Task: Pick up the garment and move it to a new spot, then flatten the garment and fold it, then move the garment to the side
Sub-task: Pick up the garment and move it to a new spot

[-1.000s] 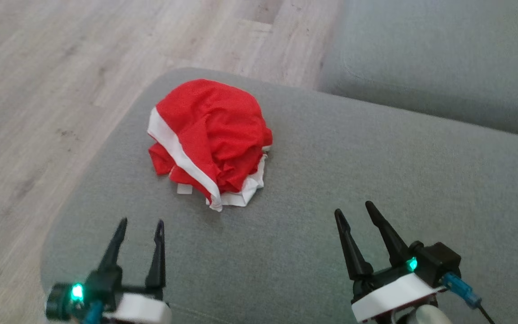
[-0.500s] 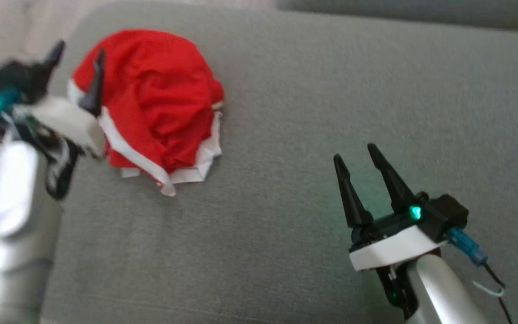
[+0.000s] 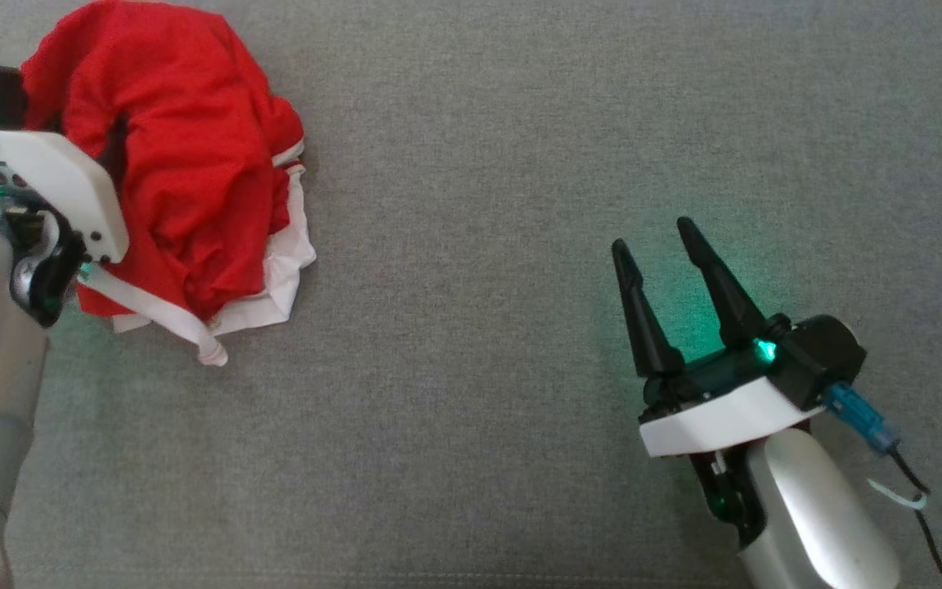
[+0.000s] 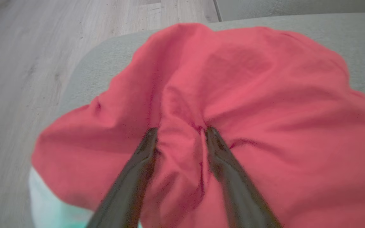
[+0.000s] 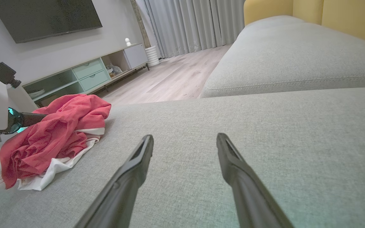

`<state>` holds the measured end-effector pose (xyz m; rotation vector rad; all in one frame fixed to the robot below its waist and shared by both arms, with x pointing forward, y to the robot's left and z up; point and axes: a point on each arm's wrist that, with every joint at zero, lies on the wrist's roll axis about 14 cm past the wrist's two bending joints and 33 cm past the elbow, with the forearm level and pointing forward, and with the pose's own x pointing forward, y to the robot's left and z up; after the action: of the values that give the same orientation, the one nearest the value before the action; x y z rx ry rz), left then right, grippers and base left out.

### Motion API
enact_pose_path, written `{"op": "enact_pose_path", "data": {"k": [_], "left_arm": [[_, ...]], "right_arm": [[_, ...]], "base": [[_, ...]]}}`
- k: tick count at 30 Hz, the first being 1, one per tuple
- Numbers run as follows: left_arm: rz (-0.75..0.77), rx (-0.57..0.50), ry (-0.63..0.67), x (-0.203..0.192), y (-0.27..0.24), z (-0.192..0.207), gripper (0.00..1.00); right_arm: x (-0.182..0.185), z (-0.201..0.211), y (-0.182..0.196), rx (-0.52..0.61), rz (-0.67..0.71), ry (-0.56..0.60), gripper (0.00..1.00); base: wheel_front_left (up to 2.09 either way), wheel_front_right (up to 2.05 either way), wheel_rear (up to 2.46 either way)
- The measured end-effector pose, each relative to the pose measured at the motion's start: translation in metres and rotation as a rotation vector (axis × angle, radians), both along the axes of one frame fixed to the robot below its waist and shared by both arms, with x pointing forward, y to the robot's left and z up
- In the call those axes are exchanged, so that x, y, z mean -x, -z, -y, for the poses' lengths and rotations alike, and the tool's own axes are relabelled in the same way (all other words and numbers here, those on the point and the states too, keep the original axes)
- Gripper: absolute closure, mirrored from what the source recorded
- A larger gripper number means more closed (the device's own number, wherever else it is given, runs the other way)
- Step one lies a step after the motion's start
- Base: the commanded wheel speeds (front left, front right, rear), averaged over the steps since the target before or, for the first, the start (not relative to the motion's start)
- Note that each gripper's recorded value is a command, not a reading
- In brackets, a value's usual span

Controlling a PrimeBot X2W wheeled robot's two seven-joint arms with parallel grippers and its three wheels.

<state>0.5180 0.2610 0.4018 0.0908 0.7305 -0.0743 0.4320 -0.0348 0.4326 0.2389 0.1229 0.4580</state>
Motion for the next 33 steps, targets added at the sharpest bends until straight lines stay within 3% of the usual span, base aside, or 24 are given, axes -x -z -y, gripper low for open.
{"op": "enact_pose_path", "data": {"k": [3,8,16,21,26,33], "left_arm": [[0.01,0.015,0.023,-0.004,0.001,0.008,1.0],[0.226,-0.022,0.038,-0.022,-0.038,-0.001,1.0],[0.777,0.025,0.054,-0.045,-0.187,0.008,1.0],[0.998,0.047,0.135,-0.031,-0.266,0.035,1.0],[1.07,0.072,0.234,-0.015,-0.301,0.075,1.0],[1.003,0.177,0.406,0.001,-0.277,0.16,1.0]], "right_arm": [[-0.005,0.004,0.0,-0.001,0.005,0.013,0.0],[-0.003,0.001,-0.006,-0.001,0.017,0.005,0.0],[0.007,0.001,-0.039,-0.009,0.088,0.005,0.0],[0.023,0.008,-0.051,-0.016,0.106,0.024,0.0],[0.034,0.02,-0.063,-0.025,0.126,0.06,0.0],[0.042,0.046,-0.072,-0.031,0.143,0.138,0.0]], "base": [[0.0,0.0,0.0],[0.0,0.0,0.0],[0.0,0.0,0.0],[0.0,0.0,0.0],[0.0,0.0,0.0],[0.0,0.0,0.0]]}}
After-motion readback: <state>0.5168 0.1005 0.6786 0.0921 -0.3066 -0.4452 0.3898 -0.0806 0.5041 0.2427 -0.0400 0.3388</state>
